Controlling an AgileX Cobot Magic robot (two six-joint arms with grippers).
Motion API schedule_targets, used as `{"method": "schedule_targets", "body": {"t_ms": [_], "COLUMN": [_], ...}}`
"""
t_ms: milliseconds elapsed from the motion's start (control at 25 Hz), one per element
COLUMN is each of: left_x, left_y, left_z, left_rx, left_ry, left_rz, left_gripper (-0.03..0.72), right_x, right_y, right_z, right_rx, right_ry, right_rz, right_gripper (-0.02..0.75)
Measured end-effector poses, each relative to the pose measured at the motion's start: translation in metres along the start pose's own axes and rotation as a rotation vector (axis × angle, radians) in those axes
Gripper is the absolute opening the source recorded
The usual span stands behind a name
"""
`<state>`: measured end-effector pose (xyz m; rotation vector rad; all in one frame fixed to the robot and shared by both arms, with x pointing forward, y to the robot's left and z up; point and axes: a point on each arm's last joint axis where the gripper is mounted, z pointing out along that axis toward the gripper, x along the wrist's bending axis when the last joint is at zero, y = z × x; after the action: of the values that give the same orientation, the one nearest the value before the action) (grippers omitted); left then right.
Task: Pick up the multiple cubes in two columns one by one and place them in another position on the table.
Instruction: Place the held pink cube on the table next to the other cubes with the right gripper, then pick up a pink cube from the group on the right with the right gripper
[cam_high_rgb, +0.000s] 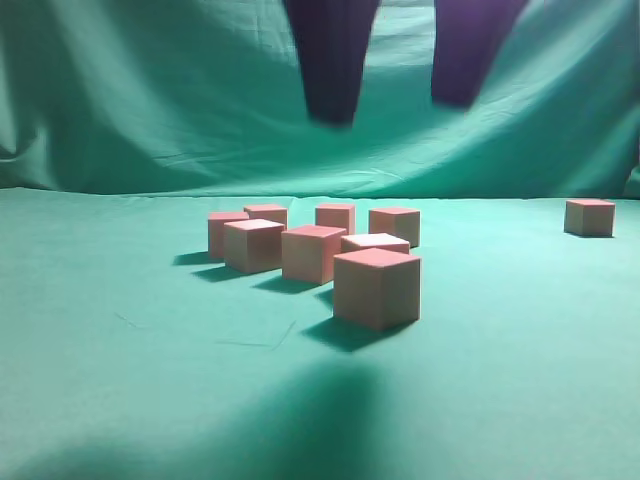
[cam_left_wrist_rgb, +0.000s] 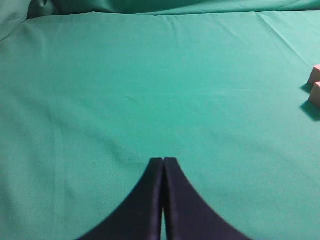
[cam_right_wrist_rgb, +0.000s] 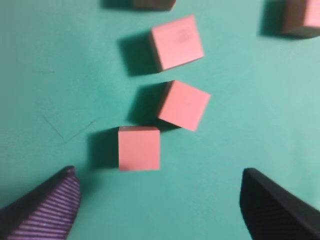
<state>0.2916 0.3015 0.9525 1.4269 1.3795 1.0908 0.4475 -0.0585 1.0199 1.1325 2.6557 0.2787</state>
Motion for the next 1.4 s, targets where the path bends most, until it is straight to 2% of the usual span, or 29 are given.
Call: {"method": "schedule_targets", "body": {"t_ms": [80,120,200,440,560,600,680,800,1040,1200,1240,1400], "left_x": [0.0,0.0,0.0,0.0,0.0,0.0,0.0,0.0,0.0,0.0,0.0,0.0], "left_y": [0.0,0.0,0.0,0.0,0.0,0.0,0.0,0.0,0.0,0.0,0.0,0.0], "left_z": [0.0,0.0,0.0,0.0,0.0,0.0,0.0,0.0,0.0,0.0,0.0,0.0], "left_rx": [0.0,0.0,0.0,0.0,0.0,0.0,0.0,0.0,0.0,0.0,0.0,0.0], "left_ry": [0.0,0.0,0.0,0.0,0.0,0.0,0.0,0.0,0.0,0.0,0.0,0.0], "left_rz": [0.0,0.0,0.0,0.0,0.0,0.0,0.0,0.0,0.0,0.0,0.0,0.0], "left_gripper": [0.0,0.0,0.0,0.0,0.0,0.0,0.0,0.0,0.0,0.0,0.0,0.0], "right_x": [-0.006,-0.009,-0.017,-0.057,-0.086,-0.086,-0.12,-0.153,-0.214,-0.241,-0.241,-0.267], "right_y": [0.002,0.003,0.003,-0.015,-0.026,-0.026,-0.036,-0.045,-0.041,-0.02,-0.02,0.015], "right_z": [-0.023,-0.035,-0.057,-0.11,-0.119,-0.119,-0.117,-0.112,-0.074,-0.035,-0.035,0.015], "right_rx": [-0.023,-0.047,-0.093,-0.225,-0.202,-0.202,-0.152,-0.121,-0.017,0.047,0.047,0.081], "right_ry": [-0.018,-0.03,-0.067,-0.282,-0.336,-0.336,-0.369,-0.344,-0.173,-0.153,-0.153,-0.142], "right_rz": [0.01,0.014,0.038,0.173,0.29,0.29,0.415,0.537,0.705,0.7,0.7,0.677], "right_gripper": [0.609,0.569,0.564,0.564,0.564,0.564,0.564,0.564,0.564,0.564,0.564,0.564]}}
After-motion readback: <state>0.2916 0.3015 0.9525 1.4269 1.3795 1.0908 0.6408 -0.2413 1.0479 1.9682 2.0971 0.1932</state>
